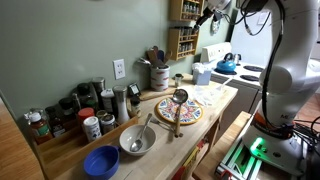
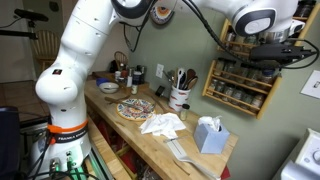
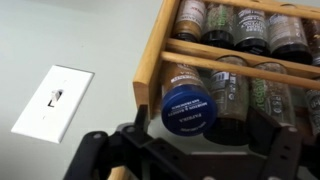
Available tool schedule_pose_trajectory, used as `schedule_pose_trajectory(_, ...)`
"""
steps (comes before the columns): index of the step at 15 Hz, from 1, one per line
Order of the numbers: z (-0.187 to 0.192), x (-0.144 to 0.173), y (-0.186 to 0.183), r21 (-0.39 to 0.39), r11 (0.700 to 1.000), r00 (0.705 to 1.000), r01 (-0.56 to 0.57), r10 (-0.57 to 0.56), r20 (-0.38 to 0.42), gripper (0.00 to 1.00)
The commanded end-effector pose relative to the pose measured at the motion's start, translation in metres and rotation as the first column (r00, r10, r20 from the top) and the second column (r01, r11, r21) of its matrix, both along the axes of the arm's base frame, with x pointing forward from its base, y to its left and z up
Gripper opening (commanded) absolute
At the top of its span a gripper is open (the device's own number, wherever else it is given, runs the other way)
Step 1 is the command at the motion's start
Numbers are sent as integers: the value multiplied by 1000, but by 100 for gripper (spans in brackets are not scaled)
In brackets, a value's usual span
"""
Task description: Move a bottle from the bottom rack to the counter
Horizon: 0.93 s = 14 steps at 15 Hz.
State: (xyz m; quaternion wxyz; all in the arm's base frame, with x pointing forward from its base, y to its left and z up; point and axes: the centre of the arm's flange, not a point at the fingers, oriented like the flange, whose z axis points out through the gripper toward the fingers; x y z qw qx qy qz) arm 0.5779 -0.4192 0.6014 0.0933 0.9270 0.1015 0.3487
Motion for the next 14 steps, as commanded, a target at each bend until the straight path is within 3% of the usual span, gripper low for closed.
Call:
schedule_pose_trajectory(1, -11, -1, 2, -33, 999, 1000, 10, -11, -14, 100)
schedule_pose_trajectory(10, -21, 8, 1, -72, 996, 999, 45, -44, 9, 100)
schedule_pose_trajectory(12, -24, 9, 0, -84, 995, 999, 53, -52, 14, 84)
schedule_pose_trajectory(13, -25, 9, -1, -90, 994, 998, 56, -55, 18, 68)
schedule_pose_trajectory(14, -26, 9, -1, -94, 994, 998, 59, -57, 20, 57)
